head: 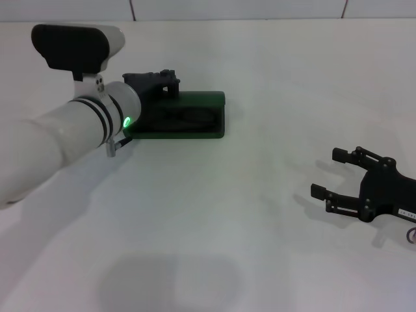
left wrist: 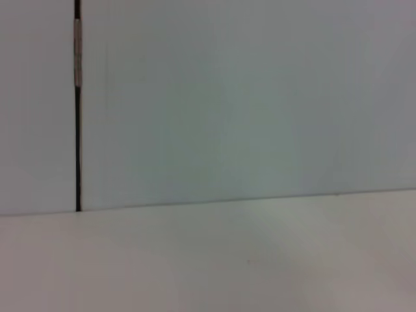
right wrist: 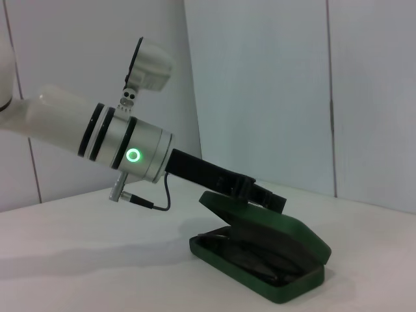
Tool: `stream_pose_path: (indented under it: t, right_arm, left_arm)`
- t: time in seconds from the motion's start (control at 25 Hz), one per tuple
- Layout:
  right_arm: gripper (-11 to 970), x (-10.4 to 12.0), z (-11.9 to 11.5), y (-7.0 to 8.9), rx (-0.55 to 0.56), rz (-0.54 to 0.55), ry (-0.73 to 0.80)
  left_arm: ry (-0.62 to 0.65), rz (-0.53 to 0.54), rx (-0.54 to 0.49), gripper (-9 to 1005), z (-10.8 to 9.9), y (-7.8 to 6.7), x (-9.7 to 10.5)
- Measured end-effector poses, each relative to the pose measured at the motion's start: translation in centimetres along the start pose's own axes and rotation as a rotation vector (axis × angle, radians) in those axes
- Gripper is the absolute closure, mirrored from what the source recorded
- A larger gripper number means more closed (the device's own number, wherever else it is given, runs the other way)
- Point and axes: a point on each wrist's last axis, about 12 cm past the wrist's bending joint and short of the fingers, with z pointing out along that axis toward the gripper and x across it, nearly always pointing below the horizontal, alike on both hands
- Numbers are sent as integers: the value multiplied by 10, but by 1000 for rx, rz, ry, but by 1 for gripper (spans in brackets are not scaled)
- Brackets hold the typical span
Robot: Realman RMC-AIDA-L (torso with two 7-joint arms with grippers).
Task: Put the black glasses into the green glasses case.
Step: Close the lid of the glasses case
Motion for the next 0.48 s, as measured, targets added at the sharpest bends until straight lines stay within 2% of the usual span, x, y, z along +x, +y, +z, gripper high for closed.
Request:
stream_pose_path:
  t: [0.48]
  right_arm:
    - [101,0,0,0,0,3,0]
  left_arm:
    - [-5,39,-33,961,-4,1,16]
